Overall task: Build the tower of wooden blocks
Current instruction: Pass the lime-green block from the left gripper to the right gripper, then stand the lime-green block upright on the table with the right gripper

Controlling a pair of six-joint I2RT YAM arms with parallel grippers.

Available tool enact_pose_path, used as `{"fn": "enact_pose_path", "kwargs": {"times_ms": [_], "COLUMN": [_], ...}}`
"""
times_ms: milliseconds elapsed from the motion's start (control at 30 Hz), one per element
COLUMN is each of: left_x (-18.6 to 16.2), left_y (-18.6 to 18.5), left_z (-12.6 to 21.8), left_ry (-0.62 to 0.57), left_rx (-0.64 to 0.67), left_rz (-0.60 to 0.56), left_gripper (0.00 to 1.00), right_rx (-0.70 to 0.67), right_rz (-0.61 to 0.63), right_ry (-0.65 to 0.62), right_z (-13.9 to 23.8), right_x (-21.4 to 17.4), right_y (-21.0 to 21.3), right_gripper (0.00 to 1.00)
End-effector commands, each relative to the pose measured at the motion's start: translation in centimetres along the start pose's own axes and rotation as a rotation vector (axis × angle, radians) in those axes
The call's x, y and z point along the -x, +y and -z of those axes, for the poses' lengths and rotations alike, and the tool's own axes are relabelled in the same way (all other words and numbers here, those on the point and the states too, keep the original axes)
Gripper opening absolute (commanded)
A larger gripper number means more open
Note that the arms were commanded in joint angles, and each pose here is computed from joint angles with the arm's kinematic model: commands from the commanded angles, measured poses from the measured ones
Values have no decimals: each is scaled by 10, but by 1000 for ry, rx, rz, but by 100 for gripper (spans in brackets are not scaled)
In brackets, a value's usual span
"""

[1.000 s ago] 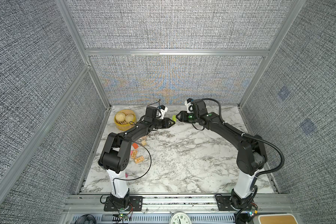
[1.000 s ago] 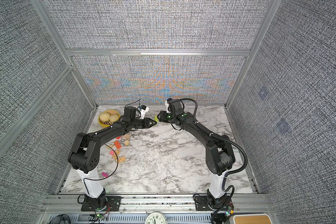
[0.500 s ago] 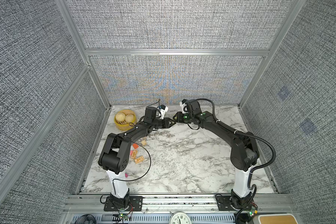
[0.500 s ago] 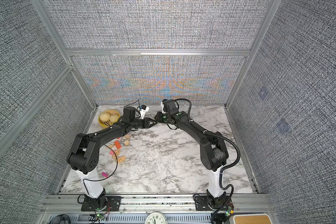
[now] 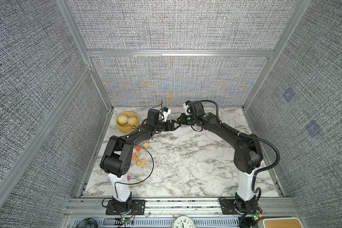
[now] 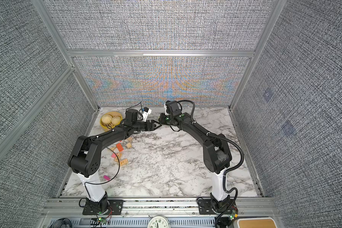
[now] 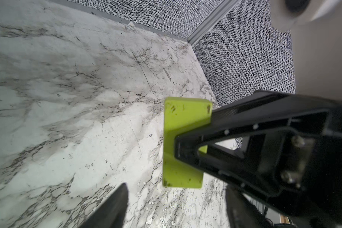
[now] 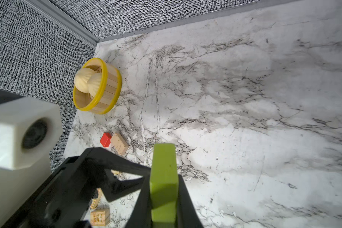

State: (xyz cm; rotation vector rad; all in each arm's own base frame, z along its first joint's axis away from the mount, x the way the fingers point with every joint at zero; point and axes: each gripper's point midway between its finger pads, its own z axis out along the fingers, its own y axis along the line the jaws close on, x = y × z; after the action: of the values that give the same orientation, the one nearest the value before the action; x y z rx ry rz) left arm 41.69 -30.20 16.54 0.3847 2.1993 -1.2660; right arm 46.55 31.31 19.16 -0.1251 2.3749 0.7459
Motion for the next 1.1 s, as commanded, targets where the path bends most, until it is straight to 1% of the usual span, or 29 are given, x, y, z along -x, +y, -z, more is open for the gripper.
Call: {"fn": "enact_pose_path", "kwargs": {"times_ms": [0, 100, 167, 300, 467, 667, 867, 1067], "left_x": [9, 8, 9, 10, 11, 12, 9, 7], "left_y": [5, 20, 26, 31, 43, 56, 67, 76], "left_z": [8, 16, 20, 25, 33, 44, 47, 46], "left_ry": [-43, -59, -68, -96, -125, -153, -145, -131], "left_rx": [74, 176, 220, 261, 337, 435, 492, 526], "left_rz": [-58, -78, -84, -89, -92, -104, -100, -96], "left_gripper": [99, 99, 99, 99, 99, 99, 99, 99], "right_rx": [-45, -80, -117, -197, -253, -321, -399, -433], "right_rz": [42, 51, 67, 83, 84, 88, 87, 82], "right_ry": [30, 61, 90, 167, 291, 415, 494, 550], "right_z": [15, 32, 45, 66, 76, 70, 57, 43], "right_x": [-2, -5, -10, -26, -58, -90, -110, -123], "right_y": [-10, -29, -42, -69, -96, -119, -138, -151], "right_gripper": [2, 2, 2, 2, 2, 2, 3, 5]}}
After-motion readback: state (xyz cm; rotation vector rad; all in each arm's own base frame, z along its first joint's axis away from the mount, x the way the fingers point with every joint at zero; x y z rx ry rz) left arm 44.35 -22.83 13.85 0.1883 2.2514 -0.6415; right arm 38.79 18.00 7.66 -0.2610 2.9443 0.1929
